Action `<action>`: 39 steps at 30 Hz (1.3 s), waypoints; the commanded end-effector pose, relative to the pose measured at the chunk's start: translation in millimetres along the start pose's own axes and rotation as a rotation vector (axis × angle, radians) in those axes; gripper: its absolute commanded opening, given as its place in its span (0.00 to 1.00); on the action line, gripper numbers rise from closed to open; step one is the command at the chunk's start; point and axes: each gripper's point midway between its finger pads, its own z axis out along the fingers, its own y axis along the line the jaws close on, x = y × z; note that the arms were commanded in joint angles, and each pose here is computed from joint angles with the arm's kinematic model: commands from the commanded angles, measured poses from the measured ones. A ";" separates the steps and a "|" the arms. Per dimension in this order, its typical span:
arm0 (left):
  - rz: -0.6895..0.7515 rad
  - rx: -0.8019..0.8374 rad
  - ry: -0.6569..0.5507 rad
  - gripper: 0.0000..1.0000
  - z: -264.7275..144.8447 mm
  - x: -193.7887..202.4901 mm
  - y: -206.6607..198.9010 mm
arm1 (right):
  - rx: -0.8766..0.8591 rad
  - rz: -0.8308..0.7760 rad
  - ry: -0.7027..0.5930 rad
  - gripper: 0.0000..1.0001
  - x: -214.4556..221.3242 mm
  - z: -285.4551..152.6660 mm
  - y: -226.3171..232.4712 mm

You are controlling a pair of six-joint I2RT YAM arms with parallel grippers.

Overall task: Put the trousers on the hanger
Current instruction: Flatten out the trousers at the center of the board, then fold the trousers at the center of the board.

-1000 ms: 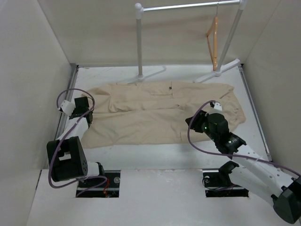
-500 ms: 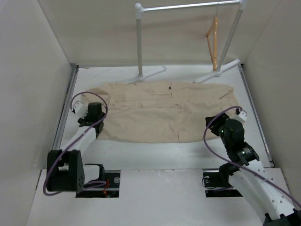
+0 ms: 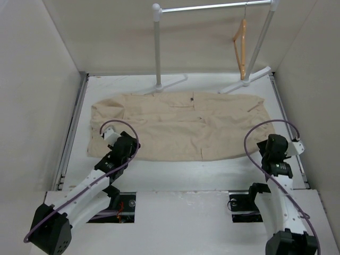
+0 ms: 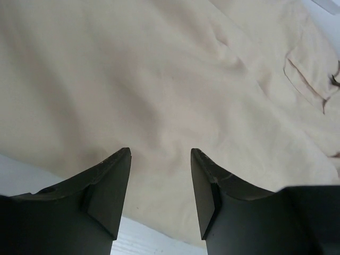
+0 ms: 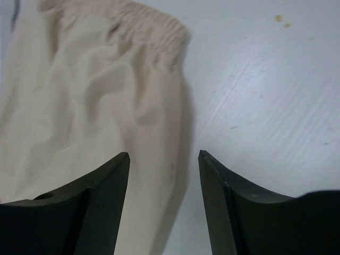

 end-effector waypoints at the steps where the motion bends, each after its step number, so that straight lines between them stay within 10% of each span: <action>1: -0.001 0.052 0.018 0.46 -7.0 10.6 -7.7 | 0.079 0.050 -0.035 0.62 -15.4 14.6 -9.4; 20: -0.024 0.097 0.110 0.46 -6.7 36.9 16.0 | 0.102 0.095 0.053 0.50 9.8 51.5 -5.9; 33: -0.016 0.064 0.107 0.47 -3.9 28.6 16.4 | 0.042 0.063 0.086 0.62 0.1 70.4 19.5; 39: -0.019 -0.021 0.081 0.48 -4.4 13.1 29.5 | 0.088 0.084 0.134 0.24 25.1 86.4 3.8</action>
